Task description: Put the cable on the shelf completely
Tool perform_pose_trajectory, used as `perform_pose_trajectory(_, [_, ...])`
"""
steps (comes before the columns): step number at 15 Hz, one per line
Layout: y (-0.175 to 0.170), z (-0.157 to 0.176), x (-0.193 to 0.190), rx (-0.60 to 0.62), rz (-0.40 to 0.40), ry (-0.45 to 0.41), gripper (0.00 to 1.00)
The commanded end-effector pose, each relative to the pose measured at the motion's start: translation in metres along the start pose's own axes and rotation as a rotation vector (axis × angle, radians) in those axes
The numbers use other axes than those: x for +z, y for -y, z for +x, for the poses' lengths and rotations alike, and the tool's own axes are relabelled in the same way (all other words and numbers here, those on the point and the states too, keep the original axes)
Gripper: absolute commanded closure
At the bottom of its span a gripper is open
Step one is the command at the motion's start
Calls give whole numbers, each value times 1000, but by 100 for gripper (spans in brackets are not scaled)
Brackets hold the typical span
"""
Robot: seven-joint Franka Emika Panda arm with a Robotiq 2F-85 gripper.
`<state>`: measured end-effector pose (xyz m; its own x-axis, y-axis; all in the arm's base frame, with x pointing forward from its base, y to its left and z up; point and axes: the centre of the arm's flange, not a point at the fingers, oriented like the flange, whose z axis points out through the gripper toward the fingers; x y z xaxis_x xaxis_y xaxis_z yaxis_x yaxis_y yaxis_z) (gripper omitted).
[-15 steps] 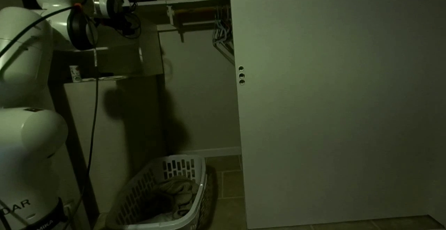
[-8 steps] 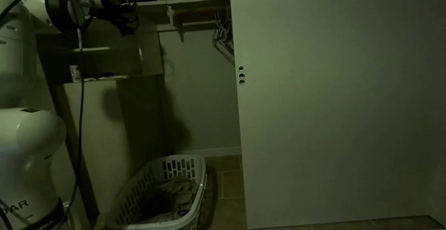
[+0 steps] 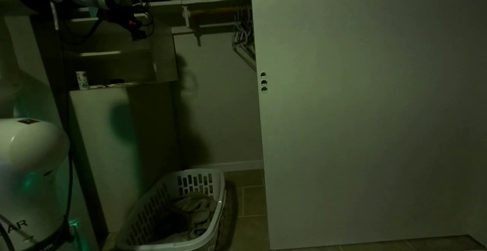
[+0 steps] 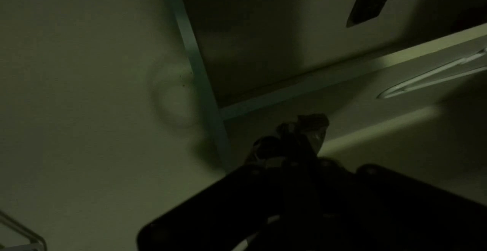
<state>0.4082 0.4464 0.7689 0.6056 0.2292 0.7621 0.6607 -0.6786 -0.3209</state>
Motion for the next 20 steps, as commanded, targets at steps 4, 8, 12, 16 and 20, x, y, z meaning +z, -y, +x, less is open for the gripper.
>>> perform_pose_trajectory(4, [-5,-36,-50,-94,57,-145,100])
perform_pose_trajectory(8, [14,-24,-75,-177,88,-207,100])
perform_pose_trajectory(12, [26,-19,-95,-239,126,-244,100])
perform_pose_trajectory(16, [39,-7,-107,-282,169,-292,100])
perform_pose_trajectory(20, [55,19,-111,-288,175,-318,100])
